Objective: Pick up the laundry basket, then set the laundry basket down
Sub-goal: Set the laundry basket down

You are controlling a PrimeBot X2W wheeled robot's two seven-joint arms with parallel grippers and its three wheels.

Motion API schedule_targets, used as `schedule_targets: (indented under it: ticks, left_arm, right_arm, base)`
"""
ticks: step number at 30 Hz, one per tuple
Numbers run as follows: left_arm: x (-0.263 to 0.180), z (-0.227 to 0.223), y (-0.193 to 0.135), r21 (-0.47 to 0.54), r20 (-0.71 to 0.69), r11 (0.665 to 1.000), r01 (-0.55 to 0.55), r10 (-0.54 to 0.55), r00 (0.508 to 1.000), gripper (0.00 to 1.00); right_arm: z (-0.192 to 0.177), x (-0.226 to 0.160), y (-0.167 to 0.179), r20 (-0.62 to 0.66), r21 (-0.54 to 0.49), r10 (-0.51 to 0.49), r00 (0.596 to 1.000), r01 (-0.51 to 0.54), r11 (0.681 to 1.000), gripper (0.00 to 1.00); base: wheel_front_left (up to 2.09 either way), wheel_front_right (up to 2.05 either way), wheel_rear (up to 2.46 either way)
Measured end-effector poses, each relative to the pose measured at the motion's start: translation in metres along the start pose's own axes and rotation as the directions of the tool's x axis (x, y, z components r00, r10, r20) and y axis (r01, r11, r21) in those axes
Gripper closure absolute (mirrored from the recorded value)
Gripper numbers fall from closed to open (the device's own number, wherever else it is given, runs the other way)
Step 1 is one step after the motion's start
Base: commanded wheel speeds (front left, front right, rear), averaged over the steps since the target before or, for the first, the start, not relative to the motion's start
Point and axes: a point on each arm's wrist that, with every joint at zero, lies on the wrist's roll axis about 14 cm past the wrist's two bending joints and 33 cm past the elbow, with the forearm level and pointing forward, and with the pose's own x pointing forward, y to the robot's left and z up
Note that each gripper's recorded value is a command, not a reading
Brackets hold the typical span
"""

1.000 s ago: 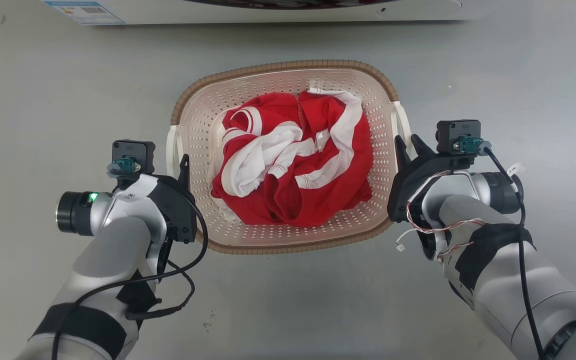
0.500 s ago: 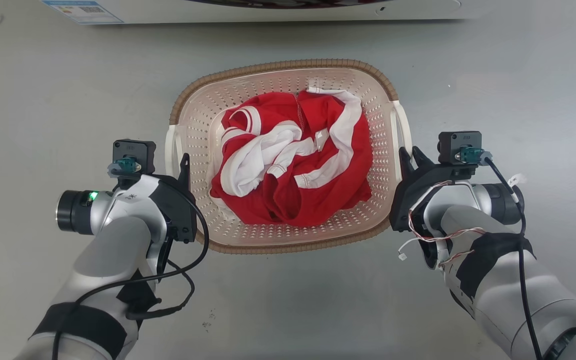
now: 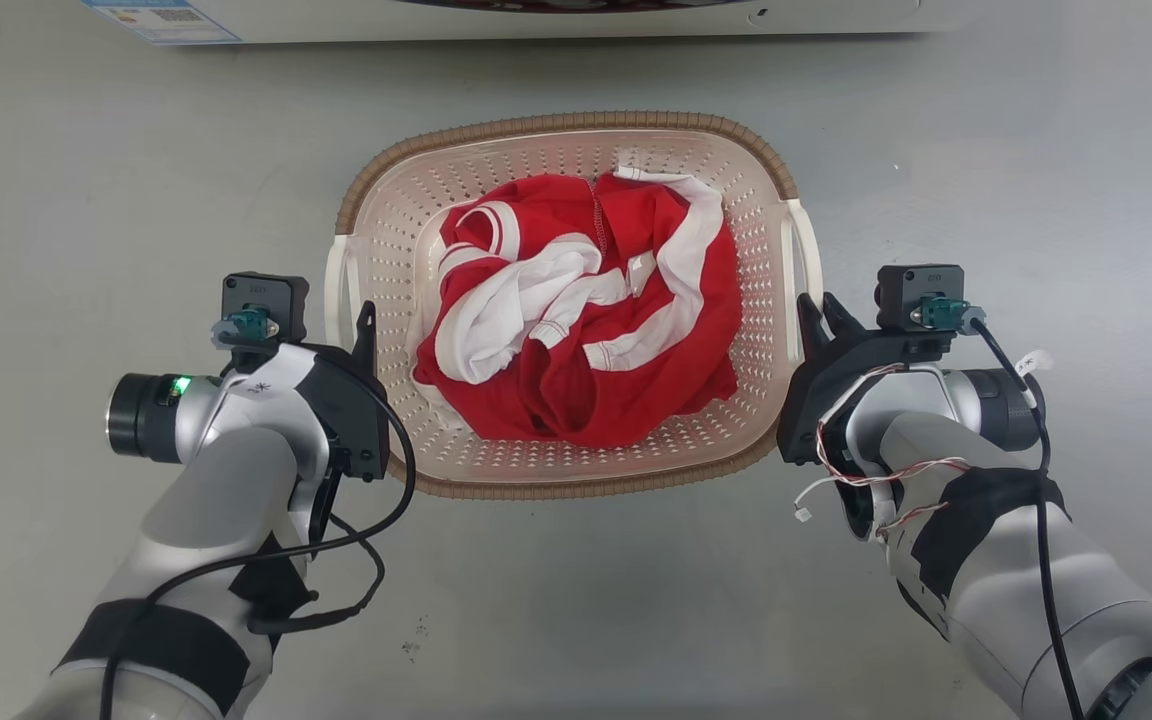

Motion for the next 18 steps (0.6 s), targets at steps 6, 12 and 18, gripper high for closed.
schedule_targets:
  ticks: [6, 12, 18]
  left_arm:
    - [0.000, 0.004, 0.000, 0.003, 0.009, 1.000, 0.000, 0.000, 1.000, 0.00]
    - [-0.003, 0.011, 0.000, 0.010, 0.024, 1.000, 0.000, 0.000, 1.000, 0.00]
    - [-0.007, 0.019, -0.004, 0.012, 0.044, 1.000, 0.006, -0.007, 0.999, 0.00]
  right_arm:
    - [0.002, -0.002, 0.001, 0.004, 0.005, 0.004, 1.000, -0.004, 1.000, 1.00]
    - [-0.005, -0.009, 0.001, -0.013, 0.012, 0.002, 1.000, -0.002, 1.000, 1.00]
    - [0.001, -0.015, 0.002, 0.004, 0.014, 0.000, 1.000, 0.000, 1.000, 0.00]
  base:
    - [0.00, 0.00, 0.00]
    - [0.00, 0.00, 0.00]
    - [0.00, 0.00, 0.00]
